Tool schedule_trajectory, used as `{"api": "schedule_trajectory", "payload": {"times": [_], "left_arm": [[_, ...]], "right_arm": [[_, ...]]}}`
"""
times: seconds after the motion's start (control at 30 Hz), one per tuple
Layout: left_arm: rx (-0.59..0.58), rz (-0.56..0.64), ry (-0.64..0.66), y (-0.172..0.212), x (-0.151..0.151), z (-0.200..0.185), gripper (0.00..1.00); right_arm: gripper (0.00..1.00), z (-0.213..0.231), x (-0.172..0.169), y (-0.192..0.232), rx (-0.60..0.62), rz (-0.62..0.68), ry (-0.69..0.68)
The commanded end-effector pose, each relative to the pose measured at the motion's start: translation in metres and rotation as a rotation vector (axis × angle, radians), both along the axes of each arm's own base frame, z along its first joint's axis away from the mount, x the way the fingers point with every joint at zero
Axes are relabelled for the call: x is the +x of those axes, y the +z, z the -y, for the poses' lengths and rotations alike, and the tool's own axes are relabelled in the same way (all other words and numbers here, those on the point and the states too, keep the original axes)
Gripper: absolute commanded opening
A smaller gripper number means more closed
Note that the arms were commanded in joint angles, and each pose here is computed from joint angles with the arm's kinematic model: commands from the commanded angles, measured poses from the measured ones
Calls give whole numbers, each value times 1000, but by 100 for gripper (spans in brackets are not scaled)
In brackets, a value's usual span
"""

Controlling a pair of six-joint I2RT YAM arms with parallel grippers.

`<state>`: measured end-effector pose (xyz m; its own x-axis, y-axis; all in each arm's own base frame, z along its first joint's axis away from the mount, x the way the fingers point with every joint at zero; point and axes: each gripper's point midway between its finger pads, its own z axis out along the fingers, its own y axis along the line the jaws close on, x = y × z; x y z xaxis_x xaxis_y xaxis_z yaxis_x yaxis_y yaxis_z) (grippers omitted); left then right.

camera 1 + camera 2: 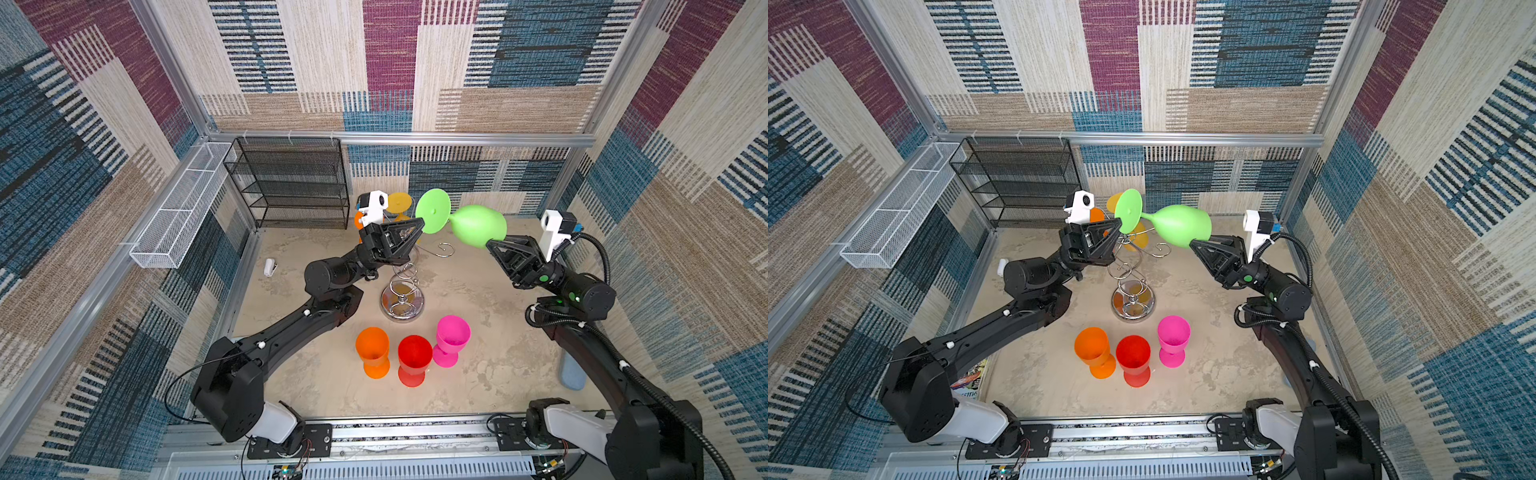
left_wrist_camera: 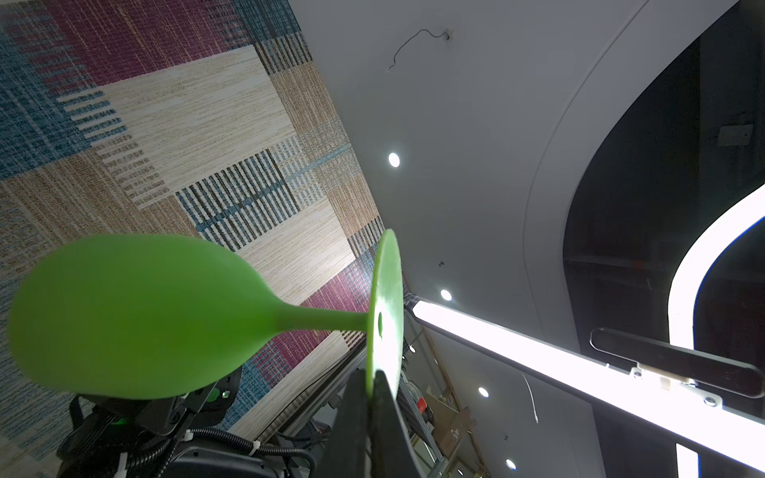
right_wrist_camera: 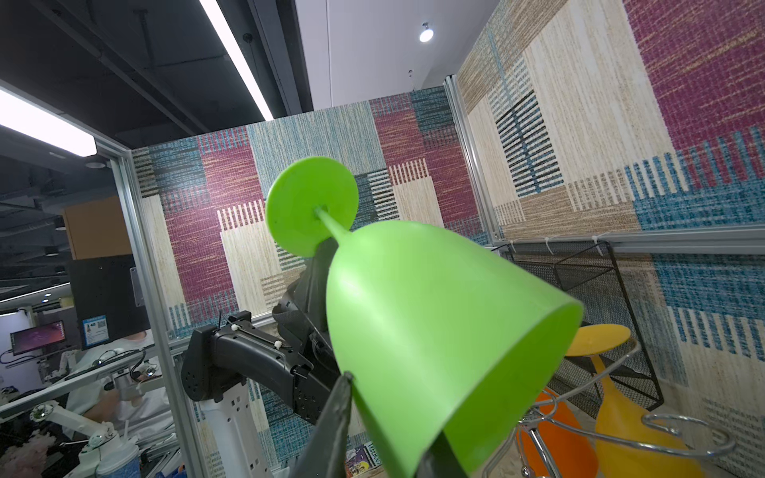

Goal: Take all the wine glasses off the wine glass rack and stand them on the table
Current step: 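Carry the green glass toward the right gripper while the right gripper grasps its bowl, then pull the green glass away with the right gripper while the left gripper releases it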

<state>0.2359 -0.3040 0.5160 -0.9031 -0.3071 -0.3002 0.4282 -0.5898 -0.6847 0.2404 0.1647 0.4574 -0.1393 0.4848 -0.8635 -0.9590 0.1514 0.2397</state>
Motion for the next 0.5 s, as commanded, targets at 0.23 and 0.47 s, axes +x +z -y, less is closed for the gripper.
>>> {"api": "schedule_trajectory", "payload": {"times": [0.23,0.47], "left_arm": [[16,35,-12,-1,-4,4,24],[18,33,-1,-4,0,5,45]], "right_arm": [[7,1,-6,8,-2,27,-25],[0,5,12,13,-15,-51,-105]]}}
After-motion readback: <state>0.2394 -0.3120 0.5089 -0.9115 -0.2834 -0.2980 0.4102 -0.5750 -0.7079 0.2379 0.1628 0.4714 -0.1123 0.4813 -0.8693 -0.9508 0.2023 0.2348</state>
